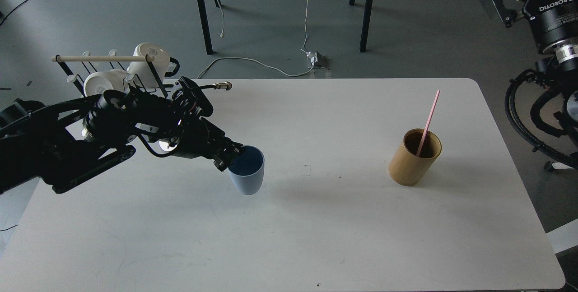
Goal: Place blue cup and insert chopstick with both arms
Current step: 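Lift the blue cup upright and carry it toward the table center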
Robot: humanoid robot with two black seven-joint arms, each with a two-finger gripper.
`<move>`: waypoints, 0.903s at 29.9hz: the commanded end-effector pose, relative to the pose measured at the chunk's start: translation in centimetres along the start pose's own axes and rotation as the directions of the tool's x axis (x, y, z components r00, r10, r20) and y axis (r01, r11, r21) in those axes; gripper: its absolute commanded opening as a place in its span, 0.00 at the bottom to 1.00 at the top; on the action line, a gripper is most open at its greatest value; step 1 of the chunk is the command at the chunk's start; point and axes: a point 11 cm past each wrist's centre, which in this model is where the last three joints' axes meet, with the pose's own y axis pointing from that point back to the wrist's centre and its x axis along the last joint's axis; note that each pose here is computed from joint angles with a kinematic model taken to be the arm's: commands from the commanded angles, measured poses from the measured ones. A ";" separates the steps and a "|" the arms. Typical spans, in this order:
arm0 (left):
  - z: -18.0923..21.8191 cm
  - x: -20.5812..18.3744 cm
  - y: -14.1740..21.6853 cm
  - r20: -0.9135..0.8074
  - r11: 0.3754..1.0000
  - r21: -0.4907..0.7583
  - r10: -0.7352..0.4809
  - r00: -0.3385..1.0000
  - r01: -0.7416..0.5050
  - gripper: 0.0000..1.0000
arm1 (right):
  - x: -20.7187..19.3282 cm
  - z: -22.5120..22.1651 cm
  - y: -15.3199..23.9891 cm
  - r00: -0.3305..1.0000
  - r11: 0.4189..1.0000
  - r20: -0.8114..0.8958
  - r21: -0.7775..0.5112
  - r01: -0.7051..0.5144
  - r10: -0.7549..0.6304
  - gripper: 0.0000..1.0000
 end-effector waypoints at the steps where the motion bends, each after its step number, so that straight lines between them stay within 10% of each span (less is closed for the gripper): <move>1: 0.3 1.0 -0.6 0.014 1.000 0.014 0.012 1.000 -0.012 0.02 | 0.1 0.1 0.1 1.000 1.000 -0.001 -0.004 -0.003 0.003 1.00; 27: 4.9 4.6 -7.0 0.064 0.999 0.028 0.023 0.998 -0.025 0.07 | 0.5 -1.4 0.4 0.999 1.000 -0.034 0.007 -0.012 0.013 1.00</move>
